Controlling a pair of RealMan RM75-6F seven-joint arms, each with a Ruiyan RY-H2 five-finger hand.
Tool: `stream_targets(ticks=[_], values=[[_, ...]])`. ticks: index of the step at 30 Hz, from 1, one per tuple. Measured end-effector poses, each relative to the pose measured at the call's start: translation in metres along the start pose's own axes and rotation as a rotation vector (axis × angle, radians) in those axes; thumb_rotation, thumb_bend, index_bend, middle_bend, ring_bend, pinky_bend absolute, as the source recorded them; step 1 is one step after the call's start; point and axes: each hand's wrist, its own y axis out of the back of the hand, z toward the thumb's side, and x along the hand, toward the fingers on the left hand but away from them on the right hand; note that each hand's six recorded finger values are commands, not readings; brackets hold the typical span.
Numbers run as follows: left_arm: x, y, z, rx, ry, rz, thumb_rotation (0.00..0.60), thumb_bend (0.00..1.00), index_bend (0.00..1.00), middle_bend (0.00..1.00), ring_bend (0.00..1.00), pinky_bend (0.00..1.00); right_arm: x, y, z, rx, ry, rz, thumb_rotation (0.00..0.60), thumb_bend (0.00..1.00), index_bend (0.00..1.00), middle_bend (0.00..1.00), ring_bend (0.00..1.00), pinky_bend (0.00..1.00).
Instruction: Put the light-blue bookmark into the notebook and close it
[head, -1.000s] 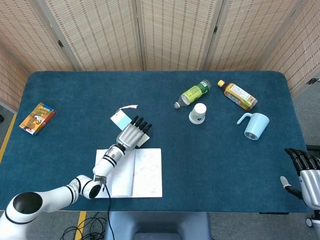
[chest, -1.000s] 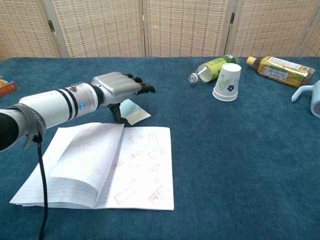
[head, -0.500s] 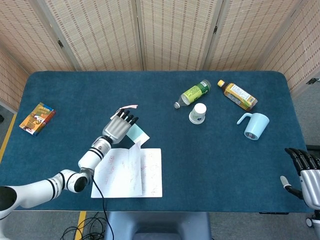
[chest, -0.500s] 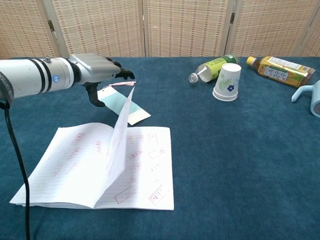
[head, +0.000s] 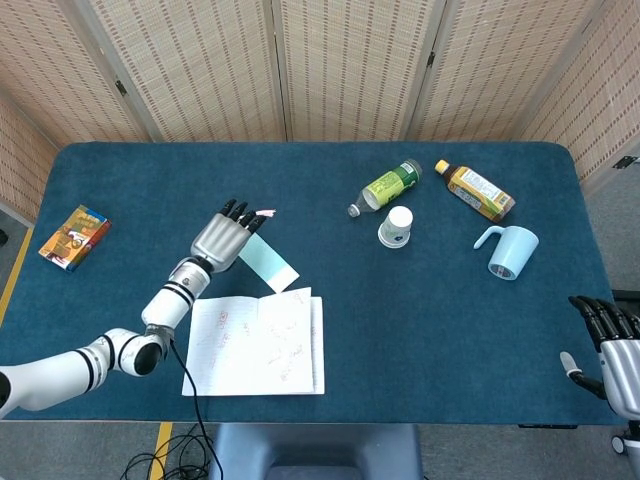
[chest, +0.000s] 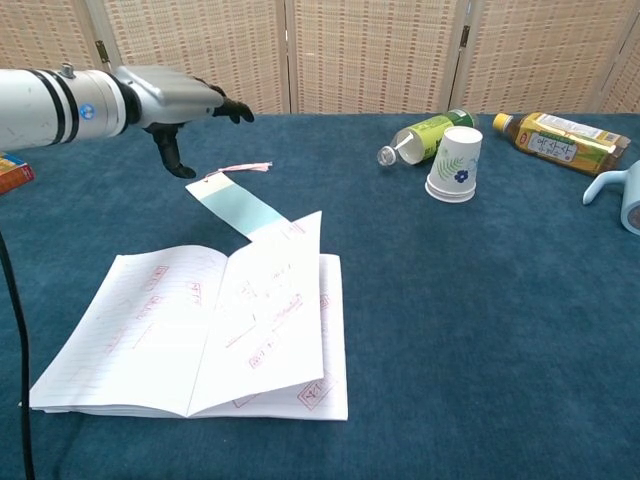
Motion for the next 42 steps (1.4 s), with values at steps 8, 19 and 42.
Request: stream_targets(ticks=[8, 19, 42], values=[[0.017, -0.017, 0.02, 0.038, -0.036, -0.066, 0.6, 0.5, 0.13, 0.14, 0.05, 0.09, 0.002, 0.001, -0.002, 0.004, -0.007, -0.002, 0.6, 0.23, 0.14, 0.18, 0.14, 0.2], [0.034, -0.04, 0.035, 0.04, -0.038, -0.156, 0.6, 0.52, 0.14, 0.14, 0.05, 0.09, 0.003, -0.001, -0.004, 0.007, -0.021, 0.004, 0.6, 0.23, 0.14, 0.18, 0.14, 0.2], [0.039, -0.055, 0.043, 0.058, -0.022, -0.185, 0.6, 0.52, 0.16, 0.2, 0.05, 0.09, 0.004, -0.002, -0.006, 0.007, -0.034, 0.007, 0.6, 0.23, 0.14, 0.18, 0.14, 0.2]])
